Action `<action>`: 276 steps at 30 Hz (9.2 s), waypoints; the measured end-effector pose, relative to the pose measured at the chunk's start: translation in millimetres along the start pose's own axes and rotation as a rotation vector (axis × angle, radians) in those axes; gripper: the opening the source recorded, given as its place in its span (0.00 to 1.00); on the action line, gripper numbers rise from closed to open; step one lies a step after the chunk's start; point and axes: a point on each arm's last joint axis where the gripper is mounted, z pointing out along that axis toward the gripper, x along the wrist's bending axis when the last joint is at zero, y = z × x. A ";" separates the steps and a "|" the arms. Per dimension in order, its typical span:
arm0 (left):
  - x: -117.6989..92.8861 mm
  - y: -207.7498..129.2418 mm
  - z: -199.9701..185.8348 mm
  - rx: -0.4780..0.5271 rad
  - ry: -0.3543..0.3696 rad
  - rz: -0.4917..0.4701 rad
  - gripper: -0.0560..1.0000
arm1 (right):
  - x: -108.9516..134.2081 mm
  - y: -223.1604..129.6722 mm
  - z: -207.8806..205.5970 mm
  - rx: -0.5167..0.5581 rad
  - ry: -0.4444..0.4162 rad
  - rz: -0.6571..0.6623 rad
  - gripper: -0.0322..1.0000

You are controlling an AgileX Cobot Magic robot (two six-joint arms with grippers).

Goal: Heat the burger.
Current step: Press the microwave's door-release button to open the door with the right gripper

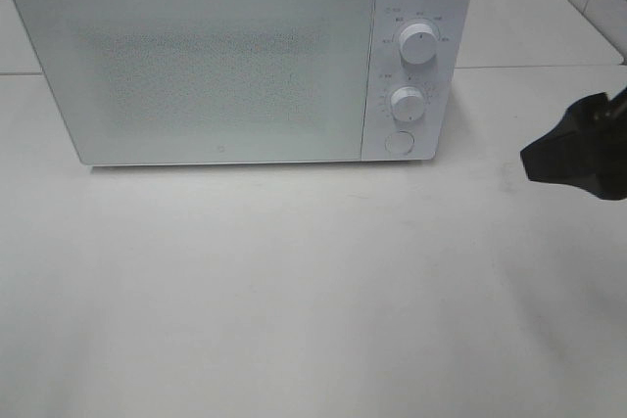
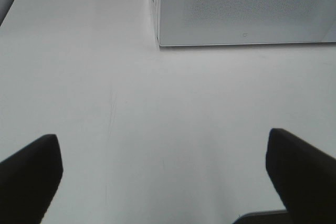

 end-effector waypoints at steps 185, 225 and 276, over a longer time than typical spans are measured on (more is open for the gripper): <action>0.0 0.0 0.0 0.000 0.000 0.000 0.97 | 36.1 -50.8 159.1 -0.572 -0.211 0.177 0.74; 0.0 0.0 0.0 0.000 0.000 0.000 0.97 | 34.5 -58.0 165.4 -0.559 0.118 1.606 0.05; 0.0 0.0 0.0 0.000 0.000 0.000 0.97 | 25.8 7.5 281.7 -0.592 0.127 1.707 0.05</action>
